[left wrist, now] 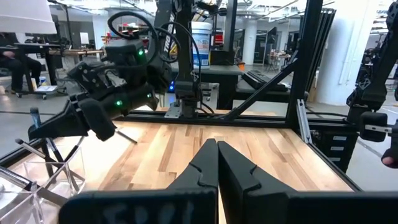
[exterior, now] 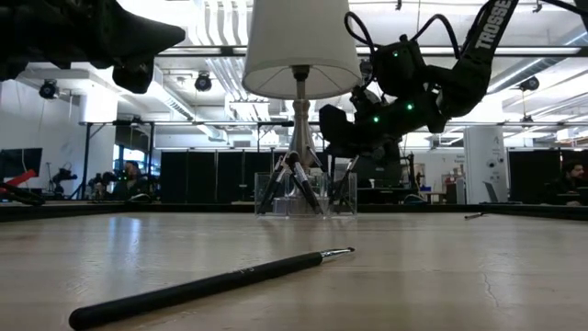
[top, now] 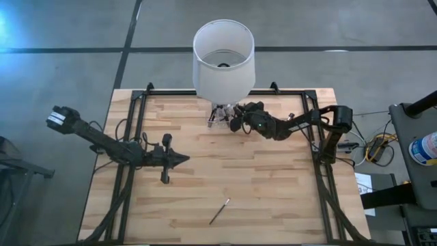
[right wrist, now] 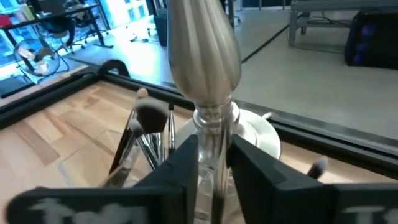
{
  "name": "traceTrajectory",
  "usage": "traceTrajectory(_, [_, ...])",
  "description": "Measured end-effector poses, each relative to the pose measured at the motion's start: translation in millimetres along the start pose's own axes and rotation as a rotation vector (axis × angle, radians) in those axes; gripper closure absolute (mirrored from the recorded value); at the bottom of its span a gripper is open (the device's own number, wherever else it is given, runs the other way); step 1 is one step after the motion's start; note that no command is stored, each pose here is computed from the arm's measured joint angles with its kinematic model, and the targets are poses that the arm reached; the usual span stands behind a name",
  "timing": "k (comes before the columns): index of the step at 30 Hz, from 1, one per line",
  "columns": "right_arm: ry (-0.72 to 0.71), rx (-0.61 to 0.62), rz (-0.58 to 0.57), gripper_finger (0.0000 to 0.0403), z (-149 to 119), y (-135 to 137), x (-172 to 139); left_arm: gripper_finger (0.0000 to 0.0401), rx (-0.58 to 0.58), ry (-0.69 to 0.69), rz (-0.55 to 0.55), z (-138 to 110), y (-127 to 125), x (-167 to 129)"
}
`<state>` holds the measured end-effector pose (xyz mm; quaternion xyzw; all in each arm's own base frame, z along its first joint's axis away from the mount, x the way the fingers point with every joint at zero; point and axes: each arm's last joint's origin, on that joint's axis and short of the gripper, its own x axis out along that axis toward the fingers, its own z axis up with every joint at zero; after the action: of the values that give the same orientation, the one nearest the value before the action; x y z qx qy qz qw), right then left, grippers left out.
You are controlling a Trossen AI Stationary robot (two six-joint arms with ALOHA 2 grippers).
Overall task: Put items in baskets/containers
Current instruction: Put the black foundation brush into the transparent organizer, then put the black brow brush into the transparent organizer
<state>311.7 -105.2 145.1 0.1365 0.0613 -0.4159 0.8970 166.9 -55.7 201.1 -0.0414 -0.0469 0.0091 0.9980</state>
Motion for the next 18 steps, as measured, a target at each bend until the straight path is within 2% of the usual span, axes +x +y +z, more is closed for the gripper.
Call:
traceTrajectory(6, [0.015,-0.010,-0.006,0.0266,5.9,2.2,0.2,0.0401,-0.001,0.000,0.000,0.0,0.0,0.0])
traceTrajectory(10, [0.051,-0.036,-0.016,0.0243,13.0,2.4,-4.4,0.0401,0.000,0.001,0.000,-0.1,0.0,0.0])
traceTrajectory(14, [0.051,-0.038,-0.009,0.0248,25.5,4.1,-13.2,0.0401,0.003,0.003,0.002,-0.4,0.1,0.0])
traceTrajectory(18, [0.050,-0.050,0.009,0.0282,40.1,7.1,-27.0,0.0401,0.006,0.010,0.003,-1.1,0.2,0.0])
